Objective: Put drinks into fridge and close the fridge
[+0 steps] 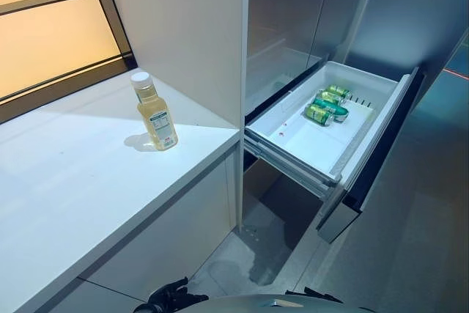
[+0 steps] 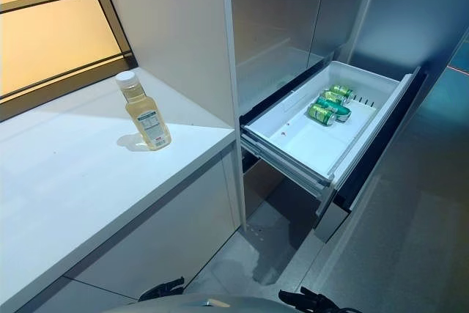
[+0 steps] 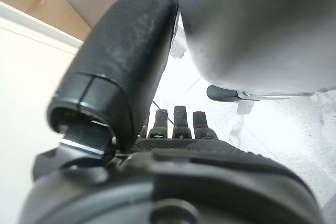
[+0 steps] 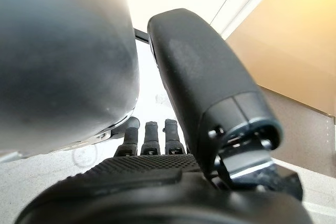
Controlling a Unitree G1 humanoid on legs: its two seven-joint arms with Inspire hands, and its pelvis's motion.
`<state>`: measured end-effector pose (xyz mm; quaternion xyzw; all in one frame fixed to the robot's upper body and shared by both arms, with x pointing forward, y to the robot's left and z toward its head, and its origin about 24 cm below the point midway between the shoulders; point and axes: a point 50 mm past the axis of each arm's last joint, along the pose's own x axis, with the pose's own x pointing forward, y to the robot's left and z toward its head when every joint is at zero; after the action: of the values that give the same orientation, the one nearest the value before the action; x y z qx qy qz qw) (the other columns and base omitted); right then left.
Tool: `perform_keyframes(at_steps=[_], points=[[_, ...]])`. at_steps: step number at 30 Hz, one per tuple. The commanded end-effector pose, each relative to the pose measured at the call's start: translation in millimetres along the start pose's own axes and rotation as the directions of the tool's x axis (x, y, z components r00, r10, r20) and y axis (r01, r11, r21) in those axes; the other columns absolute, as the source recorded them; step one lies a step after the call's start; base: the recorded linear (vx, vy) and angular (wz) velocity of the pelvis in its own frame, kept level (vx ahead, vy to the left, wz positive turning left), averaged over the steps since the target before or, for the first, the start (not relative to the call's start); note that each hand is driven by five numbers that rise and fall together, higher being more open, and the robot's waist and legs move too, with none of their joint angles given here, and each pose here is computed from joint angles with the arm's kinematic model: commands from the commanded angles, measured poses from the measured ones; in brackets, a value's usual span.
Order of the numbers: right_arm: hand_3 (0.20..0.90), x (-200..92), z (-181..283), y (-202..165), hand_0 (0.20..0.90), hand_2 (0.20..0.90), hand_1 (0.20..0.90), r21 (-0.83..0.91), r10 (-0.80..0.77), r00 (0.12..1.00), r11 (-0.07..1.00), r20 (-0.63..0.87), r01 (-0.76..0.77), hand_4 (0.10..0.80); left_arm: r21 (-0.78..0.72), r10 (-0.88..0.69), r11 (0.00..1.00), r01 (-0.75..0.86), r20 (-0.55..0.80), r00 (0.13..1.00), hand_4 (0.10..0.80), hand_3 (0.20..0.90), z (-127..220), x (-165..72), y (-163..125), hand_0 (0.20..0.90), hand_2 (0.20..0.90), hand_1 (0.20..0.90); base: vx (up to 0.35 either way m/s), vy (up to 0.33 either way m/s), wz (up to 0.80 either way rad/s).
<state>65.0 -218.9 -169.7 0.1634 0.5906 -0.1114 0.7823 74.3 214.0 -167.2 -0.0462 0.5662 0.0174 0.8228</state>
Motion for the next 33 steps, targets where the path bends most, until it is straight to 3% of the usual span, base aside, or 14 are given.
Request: perform_keyframes(at_steps=[1, 12, 15, 20, 24, 27, 29, 33], points=[[0.9, 4, 9, 17, 0.9, 0.9, 0.9, -0.014, 0.051, 0.999, 0.999, 0.014, -0.051, 0.8, -0.048, -0.059, 0.997, 0.06, 0.035, 0.998, 0.8, 0.9, 9, 6, -20, 0.9, 0.9, 0.9, 0.0, 0.0, 0.0], [0.9, 5, 10, 18, 0.9, 0.9, 0.9, -0.02, 0.052, 0.998, 0.998, 0.016, -0.052, 0.8, 0.038, 0.02, 0.999, -0.023, 0.072, 0.997, 0.8, 0.9, 15, 6, -15, 0.9, 0.9, 0.9, 0.0, 0.0, 0.0], [0.9, 5, 12, 18, 0.9, 0.9, 0.9, -0.029, 0.052, 0.998, 0.998, 0.017, -0.052, 0.8, 0.117, -0.015, 0.993, -0.001, 0.129, 0.992, 0.8, 0.9, 25, 6, -17, 0.9, 0.9, 0.9, 0.0, 0.0, 0.0], [0.9, 4, 18, 15, 0.9, 0.9, 0.9, -0.04, 0.048, 0.999, 0.998, 0.022, -0.047, 0.8, 0.116, -0.171, 0.983, 0.143, 0.287, 0.942, 0.8, 0.9, 56, 3, -26, 0.9, 0.9, 0.9, 0.0, 0.0, 0.0], [0.9, 3, 26, 12, 0.9, 0.9, 0.9, -0.045, 0.045, 0.998, 0.998, 0.033, -0.043, 0.8, 0.178, -0.376, 0.926, 0.334, 0.33, 0.866, 0.8, 0.9, 84, -1, -39, 0.9, 0.9, 0.9, -0.009, 0.005, 0.0], [0.9, 2, 31, 8, 0.9, 0.9, 0.9, -0.055, 0.042, 0.998, 0.998, 0.04, -0.04, 0.8, 0.201, -0.558, 0.829, 0.521, 0.276, 0.782, 0.8, 0.9, 97, -8, -51, 0.9, 0.9, 0.9, -0.008, 0.024, 0.0], [0.9, 1, 34, 5, 0.9, 0.9, 0.9, -0.07, 0.038, 0.998, 0.997, 0.042, -0.035, 0.8, 0.234, -0.702, 0.712, 0.662, 0.25, 0.667, 0.8, 0.9, 115, -19, -63, 0.9, 0.9, 0.9, -0.003, 0.044, -0.02], [0.9, -1, 32, 0, 0.9, 0.9, 0.9, -0.073, 0.026, 0.999, 0.997, 0.043, -0.023, 0.8, 0.34, -0.837, 0.544, 0.767, 0.277, 0.471, 0.8, 0.9, 163, -54, -69, 0.9, 0.9, 0.9, 0.0, 0.009, 0.0]])
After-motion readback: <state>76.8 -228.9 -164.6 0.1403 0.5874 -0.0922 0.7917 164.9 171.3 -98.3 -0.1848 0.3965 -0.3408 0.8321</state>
